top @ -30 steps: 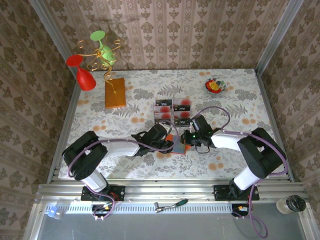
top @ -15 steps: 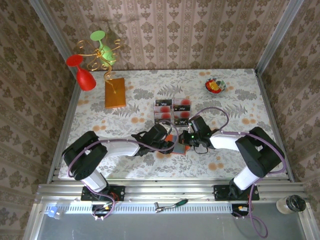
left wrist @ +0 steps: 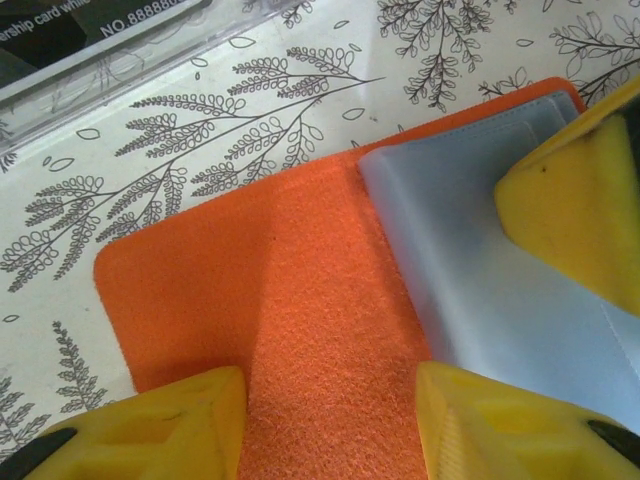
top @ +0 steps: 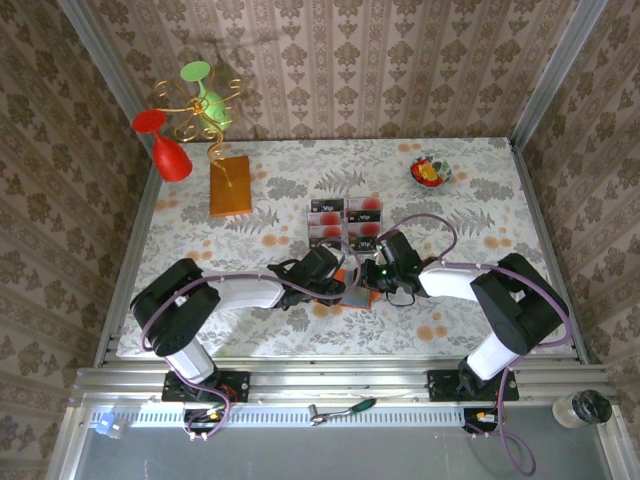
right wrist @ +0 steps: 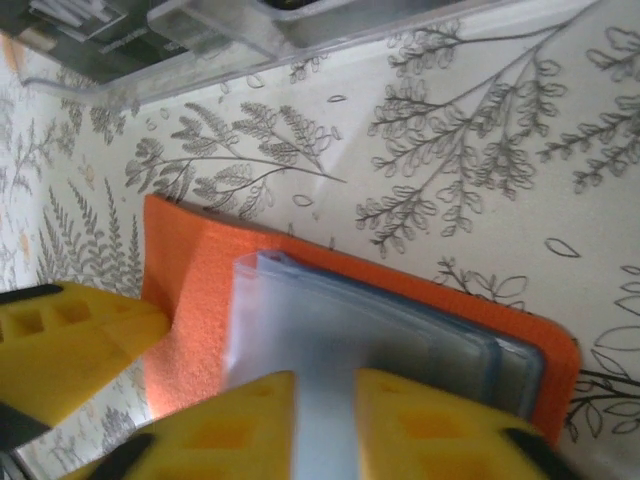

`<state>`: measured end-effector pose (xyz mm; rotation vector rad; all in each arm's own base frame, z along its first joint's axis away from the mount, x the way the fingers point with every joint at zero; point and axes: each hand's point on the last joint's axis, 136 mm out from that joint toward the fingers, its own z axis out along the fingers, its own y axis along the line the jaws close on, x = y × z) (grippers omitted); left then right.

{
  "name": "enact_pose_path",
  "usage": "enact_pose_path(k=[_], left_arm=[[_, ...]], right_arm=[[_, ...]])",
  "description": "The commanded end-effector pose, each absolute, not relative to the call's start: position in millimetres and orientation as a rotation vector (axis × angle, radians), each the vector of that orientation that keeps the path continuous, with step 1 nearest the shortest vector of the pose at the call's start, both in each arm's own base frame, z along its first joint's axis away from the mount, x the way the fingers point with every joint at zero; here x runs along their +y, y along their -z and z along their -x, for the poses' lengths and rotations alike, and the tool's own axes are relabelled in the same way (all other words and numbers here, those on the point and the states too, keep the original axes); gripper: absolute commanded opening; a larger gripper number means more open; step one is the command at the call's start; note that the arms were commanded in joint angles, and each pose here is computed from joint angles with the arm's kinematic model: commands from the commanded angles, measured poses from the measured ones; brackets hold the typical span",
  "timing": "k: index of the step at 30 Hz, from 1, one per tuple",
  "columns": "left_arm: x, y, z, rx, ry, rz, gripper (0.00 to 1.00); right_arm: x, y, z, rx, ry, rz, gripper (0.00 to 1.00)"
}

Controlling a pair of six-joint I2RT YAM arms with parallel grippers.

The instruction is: Put the credit cards into the card holder

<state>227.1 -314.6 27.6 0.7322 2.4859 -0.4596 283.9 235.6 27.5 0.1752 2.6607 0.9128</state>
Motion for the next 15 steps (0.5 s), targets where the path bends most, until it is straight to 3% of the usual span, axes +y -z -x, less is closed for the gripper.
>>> enact_pose_path(k=[1, 4, 8, 15], left_arm=[[-309, -15, -222, 2.528, 0.404, -0.761, 0.47], [-308, -13, -221, 2.534, 0.403, -0.754, 0.46], [-308, -10, -220, 2.539, 0.406, -0.749, 0.46], [-308, -18, -222, 2.507, 0.429, -0.720, 0.53]], right_arm=[[237, -42, -286, 2.640, -0.909, -0.167, 0.35], [233, -46, -285, 2.632, -0.891, -0.168, 0.43], [228, -47, -284, 2.626, -0.872, -0.174, 0.43], [225, -34, -282, 2.657, -0.837, -0.172, 0.15]])
